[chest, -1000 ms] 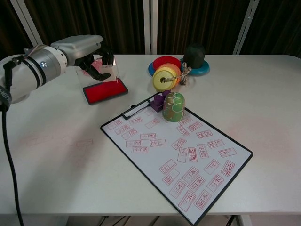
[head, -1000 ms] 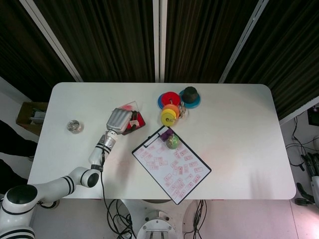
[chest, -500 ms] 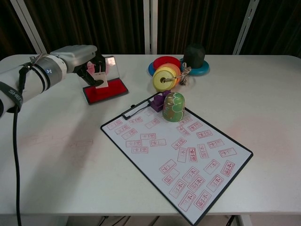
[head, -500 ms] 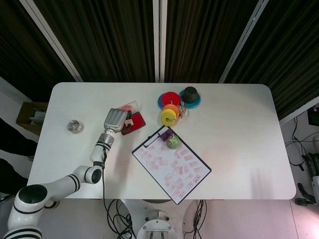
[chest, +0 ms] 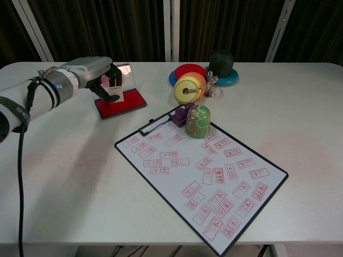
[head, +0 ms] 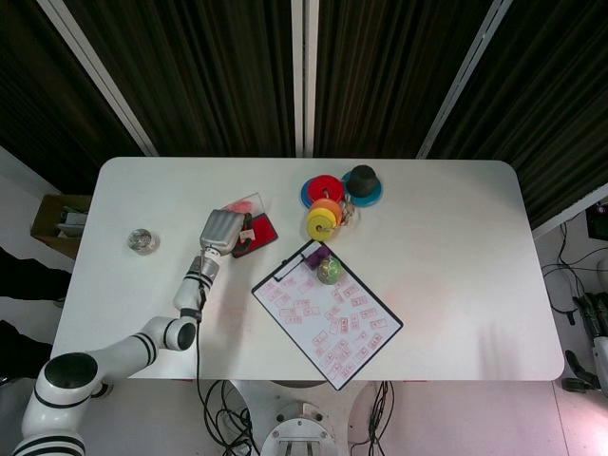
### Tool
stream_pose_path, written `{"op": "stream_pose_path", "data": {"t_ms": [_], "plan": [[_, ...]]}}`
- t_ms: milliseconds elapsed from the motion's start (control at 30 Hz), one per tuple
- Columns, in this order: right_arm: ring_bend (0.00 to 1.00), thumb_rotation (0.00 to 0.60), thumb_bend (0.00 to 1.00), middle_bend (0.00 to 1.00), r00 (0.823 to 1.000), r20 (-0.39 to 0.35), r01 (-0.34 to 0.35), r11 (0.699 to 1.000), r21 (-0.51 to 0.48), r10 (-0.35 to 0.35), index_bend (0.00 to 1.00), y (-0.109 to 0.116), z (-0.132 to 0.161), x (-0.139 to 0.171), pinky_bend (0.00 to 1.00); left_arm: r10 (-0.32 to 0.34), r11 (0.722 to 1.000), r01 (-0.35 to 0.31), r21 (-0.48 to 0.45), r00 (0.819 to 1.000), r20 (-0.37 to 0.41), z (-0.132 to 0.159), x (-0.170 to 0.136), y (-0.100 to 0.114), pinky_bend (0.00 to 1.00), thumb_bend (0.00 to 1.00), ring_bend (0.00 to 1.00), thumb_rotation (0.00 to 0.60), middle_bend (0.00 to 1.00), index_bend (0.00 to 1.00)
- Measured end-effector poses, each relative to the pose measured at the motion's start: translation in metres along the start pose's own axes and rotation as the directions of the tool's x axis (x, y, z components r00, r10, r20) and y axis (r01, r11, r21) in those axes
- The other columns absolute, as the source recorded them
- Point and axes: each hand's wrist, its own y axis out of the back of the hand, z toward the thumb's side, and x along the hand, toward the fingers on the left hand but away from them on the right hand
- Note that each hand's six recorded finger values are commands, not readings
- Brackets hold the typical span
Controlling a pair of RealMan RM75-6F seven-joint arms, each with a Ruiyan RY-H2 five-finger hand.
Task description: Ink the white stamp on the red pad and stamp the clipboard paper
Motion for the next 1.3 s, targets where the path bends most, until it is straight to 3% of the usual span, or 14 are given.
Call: {"op": "stream_pose_path", "data": {"t_ms": [200, 400, 800, 900, 1100, 1300], "plan": [[0.00, 0.600, 0.25, 0.00, 1.000, 0.007, 0.003, 1.000, 0.001, -0.003, 0.00, 0.001, -0.004, 0.001, 0.00, -0.022, 1.000, 0.022, 0.000, 0.999, -0.028, -0.007, 0.002, -0.009, 1.00, 0.45, 1.00, 0.600, 0.60, 0.61], [0.00, 0.600, 0.25, 0.00, 1.000, 0.008, 0.007, 1.000, -0.002, -0.007, 0.00, 0.002, -0.005, 0.001, 0.00, 0.001, 1.000, -0.001, -0.006, 1.000, -0.016, -0.005, 0.002, -0.003, 1.00, 0.45, 1.00, 0.600, 0.60, 0.61], [0.00, 0.600, 0.25, 0.00, 1.000, -0.012, -0.004, 1.000, -0.009, 0.004, 0.00, -0.003, 0.003, -0.004, 0.00, 0.082, 0.995, -0.073, -0.070, 0.987, 0.135, 0.038, -0.023, 0.037, 1.00, 0.44, 1.00, 0.600, 0.61, 0.61], [0.00, 0.600, 0.25, 0.00, 1.000, -0.017, -0.009, 1.000, -0.007, 0.009, 0.00, -0.004, 0.005, -0.004, 0.00, 0.092, 0.993, -0.076, -0.086, 0.976, 0.198, 0.057, -0.041, 0.045, 1.00, 0.44, 1.00, 0.600, 0.61, 0.61], [0.00, 0.600, 0.25, 0.00, 1.000, -0.017, -0.022, 1.000, -0.010, 0.021, 0.00, -0.009, 0.005, -0.005, 0.00, 0.111, 0.991, -0.081, -0.104, 0.937, 0.332, 0.097, -0.090, 0.052, 1.00, 0.45, 1.00, 0.600, 0.62, 0.62], [0.00, 0.600, 0.25, 0.00, 0.999, -0.017, -0.031, 0.999, -0.013, 0.030, 0.00, -0.012, 0.003, -0.004, 0.00, 0.081, 0.996, -0.086, -0.009, 0.890, 0.449, 0.120, -0.135, 0.028, 1.00, 0.44, 1.00, 0.600, 0.63, 0.63]]}}
